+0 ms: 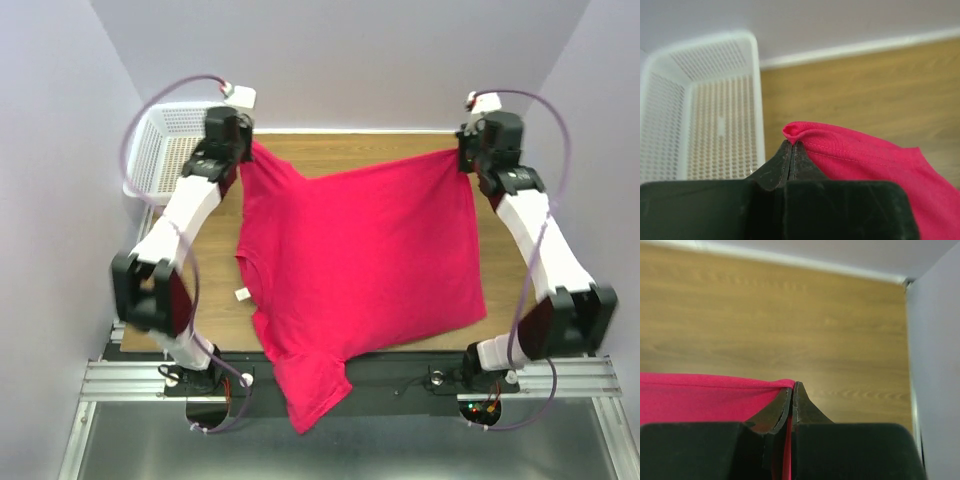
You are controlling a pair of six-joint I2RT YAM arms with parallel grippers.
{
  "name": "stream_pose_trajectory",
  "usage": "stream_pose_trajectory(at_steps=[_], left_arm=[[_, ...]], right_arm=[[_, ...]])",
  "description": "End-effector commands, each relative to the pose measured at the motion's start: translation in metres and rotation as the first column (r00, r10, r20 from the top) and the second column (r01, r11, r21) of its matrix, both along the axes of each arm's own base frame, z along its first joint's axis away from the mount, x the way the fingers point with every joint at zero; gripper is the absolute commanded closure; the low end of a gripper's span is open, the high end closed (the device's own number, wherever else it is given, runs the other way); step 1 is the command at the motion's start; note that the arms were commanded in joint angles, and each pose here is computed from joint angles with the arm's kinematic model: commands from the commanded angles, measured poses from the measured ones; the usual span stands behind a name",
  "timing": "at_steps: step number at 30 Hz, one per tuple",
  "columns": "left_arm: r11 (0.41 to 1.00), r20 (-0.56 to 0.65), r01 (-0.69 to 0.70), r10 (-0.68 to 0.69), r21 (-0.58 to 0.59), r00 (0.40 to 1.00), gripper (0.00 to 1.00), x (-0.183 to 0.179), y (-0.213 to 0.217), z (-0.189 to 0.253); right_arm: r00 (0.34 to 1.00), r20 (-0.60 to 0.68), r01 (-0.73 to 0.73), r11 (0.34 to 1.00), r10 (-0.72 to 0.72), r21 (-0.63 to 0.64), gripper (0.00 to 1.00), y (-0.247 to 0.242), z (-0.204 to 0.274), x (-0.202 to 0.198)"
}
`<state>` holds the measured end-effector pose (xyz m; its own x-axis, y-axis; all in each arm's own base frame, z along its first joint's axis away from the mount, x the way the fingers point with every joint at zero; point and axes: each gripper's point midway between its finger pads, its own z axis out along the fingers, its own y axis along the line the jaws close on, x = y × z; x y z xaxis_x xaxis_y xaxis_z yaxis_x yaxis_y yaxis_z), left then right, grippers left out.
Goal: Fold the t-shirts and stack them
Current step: Flatten the tshirt out
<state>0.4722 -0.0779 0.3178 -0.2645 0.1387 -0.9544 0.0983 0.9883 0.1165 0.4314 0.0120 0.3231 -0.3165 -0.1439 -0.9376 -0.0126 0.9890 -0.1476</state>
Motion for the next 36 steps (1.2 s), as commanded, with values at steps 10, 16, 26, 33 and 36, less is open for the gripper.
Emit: stream_pose_trajectory(at_steps=[10,16,26,33,36], left_arm=[[0.996,-0.099,-0.033,0.042,0.083,0.994,1.00,0.100,-0.008,-0.104],[0.995,-0.119,-0.021,0.033,0.098,0.992,1.00,0.110,-0.011,-0.123],[0.989,-0.058,-0.066,0.074,0.130,0.996,0.99,0.131,-0.005,-0.097],[0.987,-0.104,-0.071,0.087,0.144,0.991,0.99,0.141,-0.005,-0.122],[0.982,-0.098,-0.087,0.104,0.165,0.990,0.99,0.148,-0.002,-0.125]], right_arm=[[0.956,-0.294,-0.070,0.982,0.016,-0.176,0.99,-0.006,-0.176,0.096],[0.935,-0.353,-0.084,0.976,0.007,-0.201,0.99,-0.009,-0.212,0.104],[0.952,-0.282,0.036,0.957,-0.121,-0.289,0.99,-0.031,-0.196,0.136],[0.945,-0.283,0.068,0.947,-0.162,-0.313,0.99,-0.040,-0.209,0.146],[0.947,-0.273,0.081,0.950,-0.168,-0.302,0.99,-0.041,-0.212,0.153]])
